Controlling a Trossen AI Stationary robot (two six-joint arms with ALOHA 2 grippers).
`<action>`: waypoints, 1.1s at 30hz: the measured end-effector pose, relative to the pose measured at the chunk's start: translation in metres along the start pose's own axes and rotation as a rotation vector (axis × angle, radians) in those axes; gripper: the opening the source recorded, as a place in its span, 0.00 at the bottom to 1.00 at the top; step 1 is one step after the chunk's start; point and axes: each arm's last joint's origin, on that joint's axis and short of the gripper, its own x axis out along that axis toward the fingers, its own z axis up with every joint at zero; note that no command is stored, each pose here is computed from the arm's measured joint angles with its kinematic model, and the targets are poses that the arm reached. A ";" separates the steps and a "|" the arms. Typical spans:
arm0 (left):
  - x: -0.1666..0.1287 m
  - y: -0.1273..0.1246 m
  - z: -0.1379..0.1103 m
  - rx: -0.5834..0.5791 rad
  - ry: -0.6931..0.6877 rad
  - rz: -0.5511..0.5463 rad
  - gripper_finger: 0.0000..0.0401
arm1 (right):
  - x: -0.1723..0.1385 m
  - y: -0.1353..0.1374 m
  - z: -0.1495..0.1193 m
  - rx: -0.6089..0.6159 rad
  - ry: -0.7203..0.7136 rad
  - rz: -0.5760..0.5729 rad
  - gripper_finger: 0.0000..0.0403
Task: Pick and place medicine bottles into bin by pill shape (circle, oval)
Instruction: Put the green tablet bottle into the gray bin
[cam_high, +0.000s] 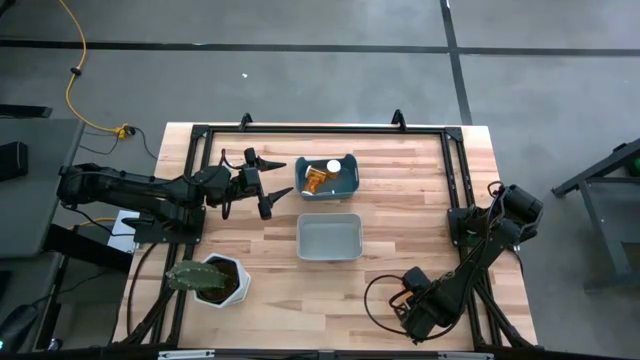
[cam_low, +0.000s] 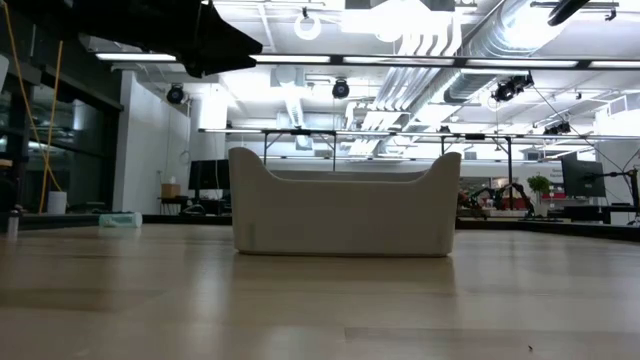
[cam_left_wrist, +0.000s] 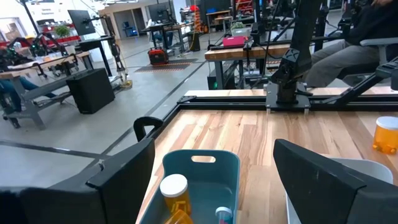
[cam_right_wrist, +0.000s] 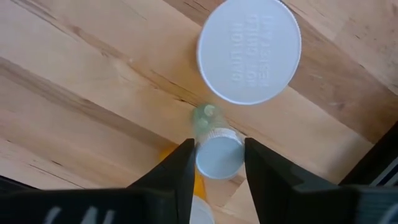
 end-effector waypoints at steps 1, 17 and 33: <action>0.000 0.000 0.000 0.001 0.000 0.000 0.80 | 0.000 0.000 0.000 -0.010 0.000 0.000 0.27; 0.000 0.000 0.000 0.001 0.000 0.001 0.80 | -0.052 0.012 0.000 -0.354 -0.164 0.122 0.26; -0.001 -0.002 -0.012 -0.004 0.116 -0.025 0.80 | -0.109 0.006 0.122 -0.811 -0.509 0.069 0.26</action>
